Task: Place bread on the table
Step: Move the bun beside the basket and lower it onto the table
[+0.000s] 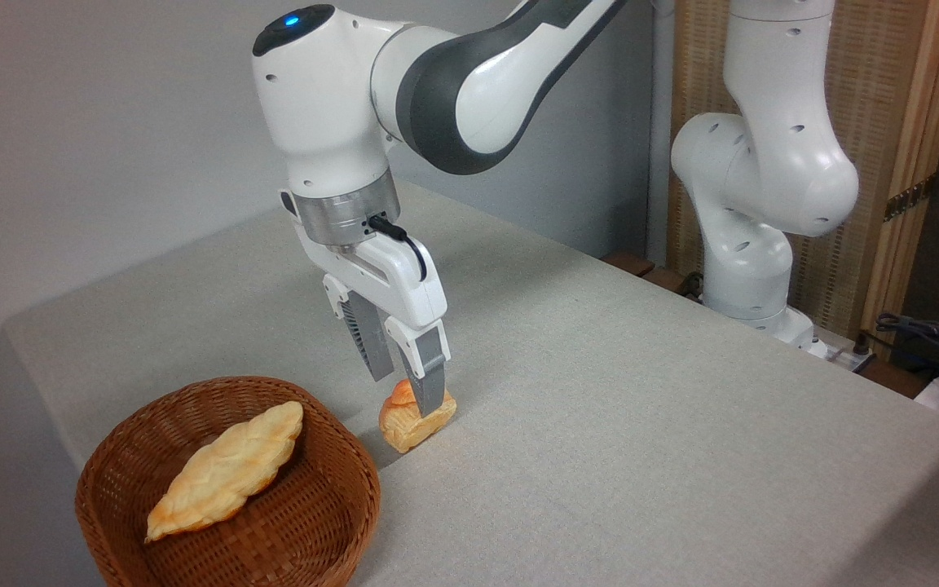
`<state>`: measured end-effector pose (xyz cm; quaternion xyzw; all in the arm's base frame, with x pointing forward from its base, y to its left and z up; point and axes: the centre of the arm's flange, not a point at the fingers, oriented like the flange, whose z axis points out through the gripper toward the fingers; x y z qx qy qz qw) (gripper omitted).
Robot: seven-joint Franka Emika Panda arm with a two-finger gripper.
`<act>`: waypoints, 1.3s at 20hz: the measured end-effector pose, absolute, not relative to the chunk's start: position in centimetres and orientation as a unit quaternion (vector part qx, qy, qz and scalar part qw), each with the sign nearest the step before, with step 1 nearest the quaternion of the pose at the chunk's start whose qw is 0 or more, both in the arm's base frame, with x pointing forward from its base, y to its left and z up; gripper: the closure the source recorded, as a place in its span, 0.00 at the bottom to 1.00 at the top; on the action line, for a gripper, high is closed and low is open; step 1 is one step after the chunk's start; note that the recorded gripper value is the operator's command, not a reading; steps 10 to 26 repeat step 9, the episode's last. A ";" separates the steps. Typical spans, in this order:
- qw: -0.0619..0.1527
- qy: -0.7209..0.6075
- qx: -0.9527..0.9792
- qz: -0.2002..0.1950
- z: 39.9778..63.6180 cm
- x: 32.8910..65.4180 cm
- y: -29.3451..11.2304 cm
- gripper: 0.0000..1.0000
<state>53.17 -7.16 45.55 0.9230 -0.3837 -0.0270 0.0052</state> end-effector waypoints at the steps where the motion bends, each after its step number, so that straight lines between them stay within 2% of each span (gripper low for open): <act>1: 0.004 -0.384 0.923 -0.024 45.8 53.3 -7.2 0.00; 3: 0.000 -0.384 0.923 -0.007 47.1 53.8 -7.3 0.00; 7: -0.013 -0.386 0.922 0.044 52.4 54.8 -7.6 0.00; 9: -0.016 -0.390 0.919 0.054 53.5 54.9 -8.2 0.00; 26: -0.016 -0.390 0.919 0.054 53.5 54.9 -8.2 0.00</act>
